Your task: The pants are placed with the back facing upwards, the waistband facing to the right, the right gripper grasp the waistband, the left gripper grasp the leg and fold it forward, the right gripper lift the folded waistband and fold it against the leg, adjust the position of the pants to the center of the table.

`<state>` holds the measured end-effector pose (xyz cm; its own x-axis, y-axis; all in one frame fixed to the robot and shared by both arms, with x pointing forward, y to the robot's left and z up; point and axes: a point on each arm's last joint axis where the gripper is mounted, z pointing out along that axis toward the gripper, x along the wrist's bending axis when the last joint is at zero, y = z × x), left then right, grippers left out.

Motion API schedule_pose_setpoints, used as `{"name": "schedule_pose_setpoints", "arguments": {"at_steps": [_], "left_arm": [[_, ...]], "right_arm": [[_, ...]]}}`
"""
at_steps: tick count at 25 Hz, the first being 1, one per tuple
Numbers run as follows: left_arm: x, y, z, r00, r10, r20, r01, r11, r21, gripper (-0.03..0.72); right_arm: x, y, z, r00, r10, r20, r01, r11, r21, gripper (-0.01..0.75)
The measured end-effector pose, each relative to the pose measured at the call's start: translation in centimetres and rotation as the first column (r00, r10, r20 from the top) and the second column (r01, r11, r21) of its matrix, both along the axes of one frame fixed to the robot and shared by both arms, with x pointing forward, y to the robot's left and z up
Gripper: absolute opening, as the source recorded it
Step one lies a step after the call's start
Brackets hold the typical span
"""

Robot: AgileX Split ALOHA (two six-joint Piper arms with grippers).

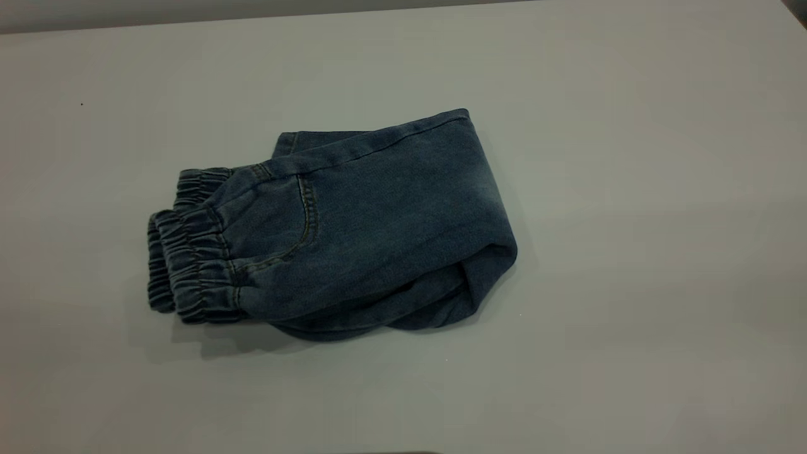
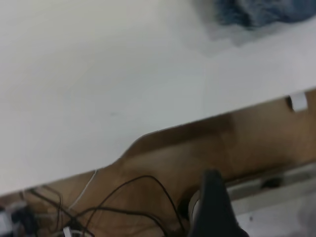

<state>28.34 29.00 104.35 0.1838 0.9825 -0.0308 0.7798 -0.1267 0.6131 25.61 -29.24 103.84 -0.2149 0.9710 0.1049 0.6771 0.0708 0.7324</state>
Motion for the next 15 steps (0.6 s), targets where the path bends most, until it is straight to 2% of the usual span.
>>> {"name": "schedule_pose_setpoints", "arguments": {"at_steps": [4,6,11,15], "left_arm": [[-0.5,0.4,0.2,0.995,0.090,0.037,-0.090,0.996,-0.003,0.443],[-1.0,0.5,0.3,0.991,0.112,0.070,-0.112,0.994,-0.007,0.443],[-2.6,0.5,0.5,0.979,0.117,0.167,-0.116,0.993,-0.017,0.443],[-3.8,0.5,0.6,0.964,0.117,0.238,-0.114,0.993,-0.025,0.443]], "right_arm": [[-0.2,-0.4,0.0,0.980,-0.198,0.020,0.198,0.980,0.006,0.433],[-0.6,-0.5,0.1,0.965,-0.256,0.052,0.255,0.967,0.016,0.429],[-2.3,-0.6,0.1,0.945,-0.283,0.161,0.279,0.959,0.051,0.425],[-2.4,-0.6,0.1,0.944,-0.283,0.167,0.278,0.959,0.053,0.426]]}}
